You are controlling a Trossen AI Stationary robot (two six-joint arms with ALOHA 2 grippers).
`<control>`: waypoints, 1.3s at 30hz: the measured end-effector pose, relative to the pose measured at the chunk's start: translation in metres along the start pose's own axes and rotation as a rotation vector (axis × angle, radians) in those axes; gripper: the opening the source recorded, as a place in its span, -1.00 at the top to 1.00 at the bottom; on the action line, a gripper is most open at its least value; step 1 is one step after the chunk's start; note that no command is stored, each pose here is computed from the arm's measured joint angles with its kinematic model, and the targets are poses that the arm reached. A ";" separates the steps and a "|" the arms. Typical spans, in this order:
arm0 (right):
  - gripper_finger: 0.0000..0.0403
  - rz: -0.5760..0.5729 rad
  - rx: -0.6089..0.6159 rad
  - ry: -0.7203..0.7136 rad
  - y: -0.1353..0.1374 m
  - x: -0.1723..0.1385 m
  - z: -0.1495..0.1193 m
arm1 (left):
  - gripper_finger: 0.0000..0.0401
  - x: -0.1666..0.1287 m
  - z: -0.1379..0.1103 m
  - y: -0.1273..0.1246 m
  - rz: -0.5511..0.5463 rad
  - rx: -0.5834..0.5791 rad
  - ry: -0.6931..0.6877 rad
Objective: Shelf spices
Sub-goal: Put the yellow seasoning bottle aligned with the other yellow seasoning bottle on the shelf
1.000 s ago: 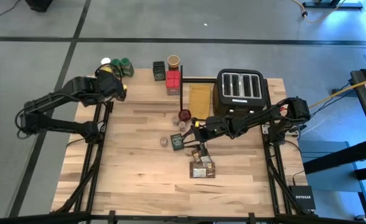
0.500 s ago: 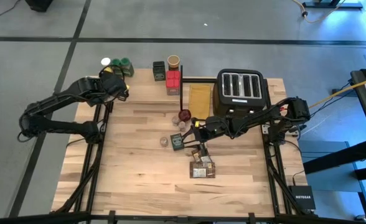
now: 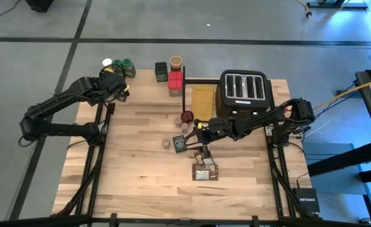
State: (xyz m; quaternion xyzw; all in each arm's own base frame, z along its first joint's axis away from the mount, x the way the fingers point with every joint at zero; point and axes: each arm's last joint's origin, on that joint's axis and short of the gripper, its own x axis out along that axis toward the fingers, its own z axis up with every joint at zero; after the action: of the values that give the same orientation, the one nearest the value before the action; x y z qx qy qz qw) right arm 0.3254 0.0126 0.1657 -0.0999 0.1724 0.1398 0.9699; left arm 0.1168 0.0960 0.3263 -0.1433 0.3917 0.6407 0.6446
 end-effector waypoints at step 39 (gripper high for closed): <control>-0.20 -0.001 -0.006 -0.002 0.000 0.000 0.000 | -0.39 -0.065 -0.019 -0.037 -0.511 0.177 -0.129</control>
State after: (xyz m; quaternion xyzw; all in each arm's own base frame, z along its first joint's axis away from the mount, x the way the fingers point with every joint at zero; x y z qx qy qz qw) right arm 0.3255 0.0126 0.1659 -0.1029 0.1710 0.1400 0.9698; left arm 0.1542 0.0321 0.3469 -0.1396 0.3555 0.4284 0.8189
